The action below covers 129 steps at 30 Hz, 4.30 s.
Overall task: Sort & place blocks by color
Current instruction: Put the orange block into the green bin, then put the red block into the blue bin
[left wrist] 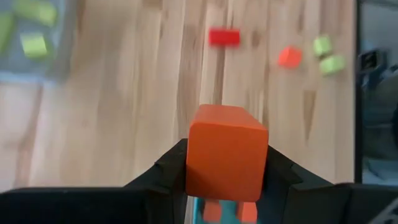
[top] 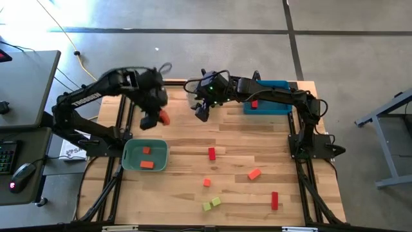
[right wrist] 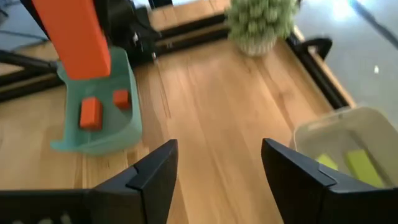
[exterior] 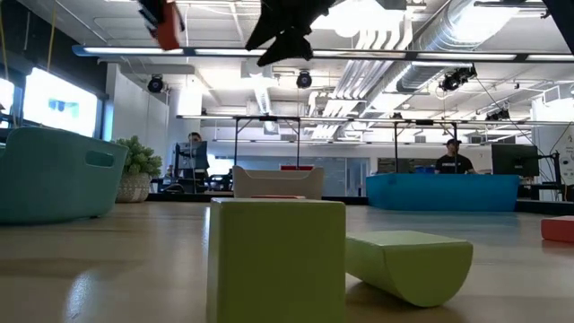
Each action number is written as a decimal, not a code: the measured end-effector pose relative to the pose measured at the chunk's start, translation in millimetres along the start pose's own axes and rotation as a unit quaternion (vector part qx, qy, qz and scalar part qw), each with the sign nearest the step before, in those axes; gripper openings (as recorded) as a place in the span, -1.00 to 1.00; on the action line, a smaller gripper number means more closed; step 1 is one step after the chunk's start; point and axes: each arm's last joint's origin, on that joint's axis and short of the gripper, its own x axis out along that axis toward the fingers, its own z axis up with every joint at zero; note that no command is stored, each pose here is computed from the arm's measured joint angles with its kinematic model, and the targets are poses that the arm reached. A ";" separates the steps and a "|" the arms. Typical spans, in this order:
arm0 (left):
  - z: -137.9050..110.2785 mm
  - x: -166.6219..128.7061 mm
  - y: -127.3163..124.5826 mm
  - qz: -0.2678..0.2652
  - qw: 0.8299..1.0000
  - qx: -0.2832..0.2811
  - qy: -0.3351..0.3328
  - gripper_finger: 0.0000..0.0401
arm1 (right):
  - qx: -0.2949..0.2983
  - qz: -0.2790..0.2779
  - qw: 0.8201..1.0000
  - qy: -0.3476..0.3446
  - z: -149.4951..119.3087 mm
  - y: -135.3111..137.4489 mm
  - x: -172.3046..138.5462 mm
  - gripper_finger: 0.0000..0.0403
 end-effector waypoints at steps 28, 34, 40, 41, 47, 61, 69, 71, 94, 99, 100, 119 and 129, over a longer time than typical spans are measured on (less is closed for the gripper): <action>-79.7 120.5 -47.4 -0.011 0.983 -0.104 0.153 -0.43 | 0.064 0.011 0.987 0.146 -34.4 45.3 -3.7 0.09; -86.0 128.3 -49.5 0.022 0.981 -0.108 0.158 -0.42 | 0.096 0.002 0.980 0.176 -43.0 58.3 -6.4 0.09; -88.4 130.5 -49.6 0.024 0.981 -0.100 0.163 -0.42 | 0.140 -0.041 0.976 0.164 -46.0 69.8 -7.7 0.09; -88.4 130.5 -49.6 0.024 0.981 -0.098 0.163 -0.42 | 0.152 -0.050 0.974 0.160 -46.3 71.2 -7.9 0.09; -88.4 130.4 -49.4 0.024 0.984 -0.068 0.163 -0.41 | 0.221 -0.080 0.961 0.144 -48.1 78.5 -9.0 0.09; -88.4 130.5 -49.0 0.020 0.986 -0.018 0.164 0.14 | 0.322 -0.139 0.922 0.164 -70.8 97.9 23.1 0.09; -88.5 130.5 -49.0 0.021 0.986 -0.026 0.164 0.19 | 0.356 -0.180 0.895 0.200 -91.1 107.1 41.6 0.09; -88.5 130.5 -49.0 0.021 0.986 -0.026 0.164 0.19 | 0.362 -0.188 0.890 0.205 -95.8 109.1 47.9 0.09; -88.2 130.6 -49.0 0.021 0.986 -0.026 0.162 0.19 | 0.383 -0.236 0.842 0.297 -149.7 116.1 114.4 0.09; -88.1 130.6 -49.1 0.021 0.986 -0.026 0.162 0.19 | 0.381 -0.242 0.834 0.317 -161.2 115.7 126.8 0.09; -88.1 130.6 -49.1 0.021 0.986 -0.026 0.162 0.19 | 0.381 -0.241 0.832 0.322 -163.9 116.0 129.9 0.09; -88.0 130.7 -49.0 0.018 0.987 -0.009 0.162 0.19 | 0.355 -0.214 0.836 0.360 -174.1 116.9 141.6 -0.50; -87.8 130.8 -48.9 0.021 0.987 -0.009 0.161 0.19 | 0.325 -0.244 0.855 0.322 -150.6 113.3 106.0 -0.50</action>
